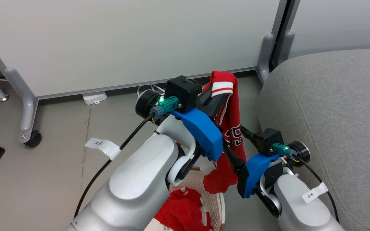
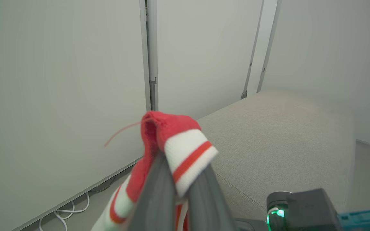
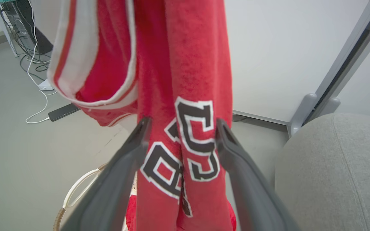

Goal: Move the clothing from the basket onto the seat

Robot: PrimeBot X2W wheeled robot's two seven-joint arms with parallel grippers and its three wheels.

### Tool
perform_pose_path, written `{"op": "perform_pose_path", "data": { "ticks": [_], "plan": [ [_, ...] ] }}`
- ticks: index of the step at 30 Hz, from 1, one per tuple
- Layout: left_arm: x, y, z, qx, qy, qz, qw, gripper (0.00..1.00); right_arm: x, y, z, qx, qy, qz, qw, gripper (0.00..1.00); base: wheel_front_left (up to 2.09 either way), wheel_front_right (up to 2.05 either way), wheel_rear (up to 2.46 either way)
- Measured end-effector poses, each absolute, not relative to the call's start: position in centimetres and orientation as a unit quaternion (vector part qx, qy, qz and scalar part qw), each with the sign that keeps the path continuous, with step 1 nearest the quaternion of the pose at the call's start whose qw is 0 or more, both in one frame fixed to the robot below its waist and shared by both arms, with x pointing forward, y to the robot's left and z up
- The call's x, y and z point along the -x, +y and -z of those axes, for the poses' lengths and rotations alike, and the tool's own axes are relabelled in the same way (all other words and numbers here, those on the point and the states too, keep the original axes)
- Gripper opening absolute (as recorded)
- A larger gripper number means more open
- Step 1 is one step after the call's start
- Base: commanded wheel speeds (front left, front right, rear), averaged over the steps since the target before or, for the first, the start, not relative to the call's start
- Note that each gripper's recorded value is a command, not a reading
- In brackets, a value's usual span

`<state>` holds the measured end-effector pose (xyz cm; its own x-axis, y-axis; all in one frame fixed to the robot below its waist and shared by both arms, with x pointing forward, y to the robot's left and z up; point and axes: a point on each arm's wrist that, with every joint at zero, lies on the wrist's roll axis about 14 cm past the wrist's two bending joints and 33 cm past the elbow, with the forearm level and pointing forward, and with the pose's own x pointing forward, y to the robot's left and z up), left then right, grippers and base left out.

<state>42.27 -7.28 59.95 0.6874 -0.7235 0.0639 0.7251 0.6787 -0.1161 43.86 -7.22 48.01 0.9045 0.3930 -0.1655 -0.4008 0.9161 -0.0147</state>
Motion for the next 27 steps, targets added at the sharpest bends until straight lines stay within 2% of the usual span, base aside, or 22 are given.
{"op": "perform_pose_path", "data": {
  "ticks": [12, 13, 15, 16, 27],
  "plan": [
    [-41.5, -7.8, -60.0, 0.068, -0.003, 0.404, 0.912, 0.0, -44.4, -7.2, -47.2, 0.016, 0.101, -0.204, 0.974, 1.0, 0.0, 0.0, 0.0],
    [-41.3, -7.9, -60.0, 0.068, -0.002, 0.405, 0.912, 0.0, -44.4, -7.2, -47.1, 0.015, 0.103, -0.205, 0.973, 0.97, 0.0, 0.0, 0.0],
    [-41.2, -7.9, -59.9, 0.067, -0.001, 0.406, 0.911, 0.0, -44.3, -7.1, -47.1, 0.011, 0.105, -0.205, 0.973, 0.21, 0.0, 0.0, 0.0],
    [-41.1, -7.9, -59.9, 0.068, -0.001, 0.406, 0.911, 0.0, -44.3, -7.1, -47.1, 0.009, 0.104, -0.205, 0.973, 0.0, 0.0, 0.0, 0.0],
    [-41.1, -8.1, -59.9, 0.066, 0.001, 0.406, 0.912, 0.0, -44.2, -7.3, -46.8, 0.001, 0.108, -0.203, 0.973, 0.0, 0.0, 0.0, 0.0]
  ]
}}
